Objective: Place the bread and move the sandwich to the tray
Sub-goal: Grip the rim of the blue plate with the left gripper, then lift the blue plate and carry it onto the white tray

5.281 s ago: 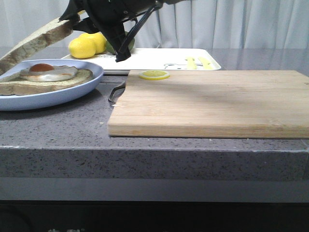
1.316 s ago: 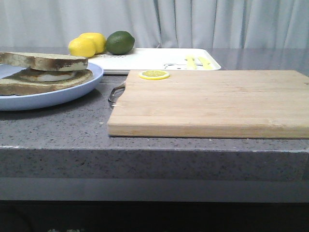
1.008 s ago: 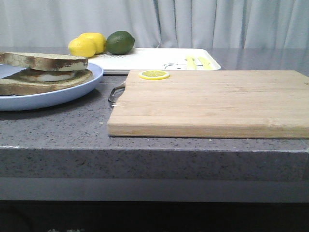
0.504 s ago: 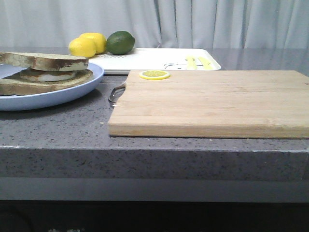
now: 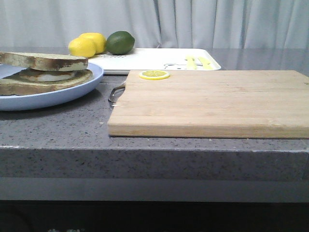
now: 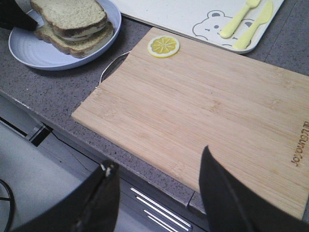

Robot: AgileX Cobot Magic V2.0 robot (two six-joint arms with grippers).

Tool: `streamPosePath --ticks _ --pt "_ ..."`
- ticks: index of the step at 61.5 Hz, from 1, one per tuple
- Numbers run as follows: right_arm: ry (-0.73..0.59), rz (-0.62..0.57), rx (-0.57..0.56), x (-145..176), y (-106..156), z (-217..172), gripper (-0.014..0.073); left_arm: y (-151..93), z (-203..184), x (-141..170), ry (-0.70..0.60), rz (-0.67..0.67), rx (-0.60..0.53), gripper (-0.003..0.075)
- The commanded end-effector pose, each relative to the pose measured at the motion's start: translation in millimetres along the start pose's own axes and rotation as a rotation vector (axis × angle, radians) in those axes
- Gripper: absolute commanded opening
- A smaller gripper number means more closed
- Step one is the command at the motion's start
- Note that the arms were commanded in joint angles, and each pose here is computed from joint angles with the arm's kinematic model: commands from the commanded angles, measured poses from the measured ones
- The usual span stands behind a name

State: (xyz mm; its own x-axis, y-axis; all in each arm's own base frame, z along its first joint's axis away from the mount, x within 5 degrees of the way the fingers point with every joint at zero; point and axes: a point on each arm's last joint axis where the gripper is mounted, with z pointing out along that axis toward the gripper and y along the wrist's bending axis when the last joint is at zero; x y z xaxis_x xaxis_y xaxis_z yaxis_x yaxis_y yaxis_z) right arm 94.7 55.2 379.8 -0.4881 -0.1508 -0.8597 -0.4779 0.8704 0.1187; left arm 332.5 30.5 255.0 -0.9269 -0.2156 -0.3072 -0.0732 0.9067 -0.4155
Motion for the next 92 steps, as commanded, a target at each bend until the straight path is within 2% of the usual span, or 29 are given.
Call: streamPosePath --ticks 1,8,21,46,60,71,92 --pt "-0.095 0.004 0.000 -11.5 0.7 -5.0 0.0402 -10.0 -17.8 -7.0 -0.080 0.010 0.022 0.0035" --pt "-0.095 0.004 0.000 -11.5 0.7 -5.0 0.0402 -10.0 -17.8 -6.8 -0.078 0.012 0.022 -0.0020" --pt "-0.095 0.004 0.000 -11.5 0.7 -5.0 0.0402 -11.1 -19.2 -5.6 -0.071 0.018 0.026 -0.0020" --pt "-0.095 0.004 0.000 -11.5 0.7 -5.0 0.0402 -32.4 -58.3 -1.8 -0.133 0.084 0.056 -0.0020" --pt "-0.095 0.004 0.000 -11.5 0.7 -5.0 0.0402 -54.6 -77.9 -16.3 -0.226 0.088 0.158 -0.0020" --pt "-0.095 0.004 0.000 -11.5 0.7 -5.0 0.0402 -78.0 -72.8 -30.5 -0.293 0.076 0.246 -0.0020" --pt "-0.095 0.004 0.000 -11.5 0.7 -5.0 0.0402 -126.1 -34.9 -83.2 -0.225 0.037 0.358 -0.0020"
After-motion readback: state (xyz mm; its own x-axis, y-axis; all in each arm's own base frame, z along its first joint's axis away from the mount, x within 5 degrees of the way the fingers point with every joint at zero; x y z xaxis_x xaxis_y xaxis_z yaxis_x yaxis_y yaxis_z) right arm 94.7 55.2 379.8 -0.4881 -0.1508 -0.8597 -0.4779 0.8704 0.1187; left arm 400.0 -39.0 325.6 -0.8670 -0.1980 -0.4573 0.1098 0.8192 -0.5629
